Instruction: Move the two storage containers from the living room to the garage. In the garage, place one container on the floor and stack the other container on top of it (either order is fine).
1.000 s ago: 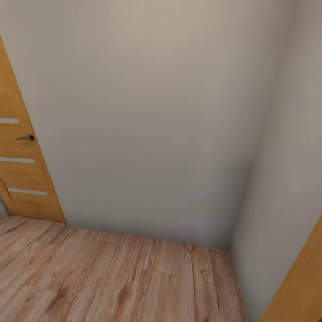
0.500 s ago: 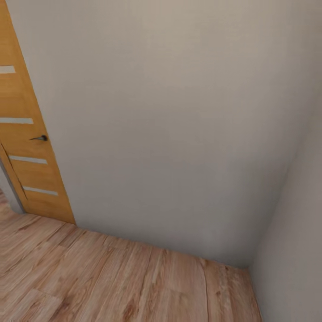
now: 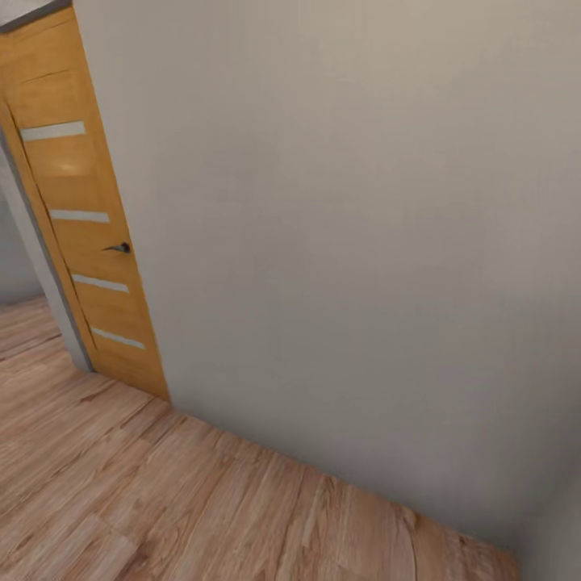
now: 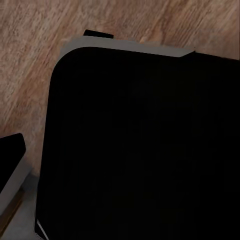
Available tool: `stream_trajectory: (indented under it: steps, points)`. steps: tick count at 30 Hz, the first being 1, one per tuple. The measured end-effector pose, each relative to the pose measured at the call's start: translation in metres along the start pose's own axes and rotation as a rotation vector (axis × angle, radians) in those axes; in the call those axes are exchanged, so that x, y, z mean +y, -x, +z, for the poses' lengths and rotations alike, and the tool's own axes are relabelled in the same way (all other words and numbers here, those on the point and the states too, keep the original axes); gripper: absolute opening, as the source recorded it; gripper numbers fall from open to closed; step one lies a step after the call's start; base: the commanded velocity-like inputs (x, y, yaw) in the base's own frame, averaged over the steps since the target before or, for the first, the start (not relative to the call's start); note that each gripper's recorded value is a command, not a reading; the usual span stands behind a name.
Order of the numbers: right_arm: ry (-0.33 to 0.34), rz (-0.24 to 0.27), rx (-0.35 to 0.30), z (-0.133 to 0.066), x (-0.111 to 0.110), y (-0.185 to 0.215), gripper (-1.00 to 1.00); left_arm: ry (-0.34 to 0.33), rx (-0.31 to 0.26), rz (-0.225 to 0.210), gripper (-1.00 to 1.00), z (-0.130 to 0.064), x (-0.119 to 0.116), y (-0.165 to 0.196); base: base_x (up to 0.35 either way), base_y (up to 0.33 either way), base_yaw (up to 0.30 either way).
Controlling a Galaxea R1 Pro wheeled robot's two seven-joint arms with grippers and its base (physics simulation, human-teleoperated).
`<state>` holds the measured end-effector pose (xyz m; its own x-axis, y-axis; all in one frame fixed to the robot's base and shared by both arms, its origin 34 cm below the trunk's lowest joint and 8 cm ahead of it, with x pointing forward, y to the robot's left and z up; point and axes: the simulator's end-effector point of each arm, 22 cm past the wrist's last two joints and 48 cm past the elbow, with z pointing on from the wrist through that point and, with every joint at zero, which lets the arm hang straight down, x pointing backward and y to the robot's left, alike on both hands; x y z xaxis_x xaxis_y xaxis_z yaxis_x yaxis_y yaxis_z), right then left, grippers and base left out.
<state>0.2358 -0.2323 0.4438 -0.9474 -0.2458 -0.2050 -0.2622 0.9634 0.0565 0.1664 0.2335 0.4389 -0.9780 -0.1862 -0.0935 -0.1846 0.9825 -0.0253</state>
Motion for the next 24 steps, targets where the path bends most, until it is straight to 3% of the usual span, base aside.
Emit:
stream_trajectory:
  steps: [24]
  points:
    - [-0.002, 0.004, -0.001, -0.0001, -0.0010, 0.0001, 1.00, 0.000, 0.000, 0.001, 1.00, 0.0000, 0.0000, 0.0000, 0.324, 0.000, 0.300]
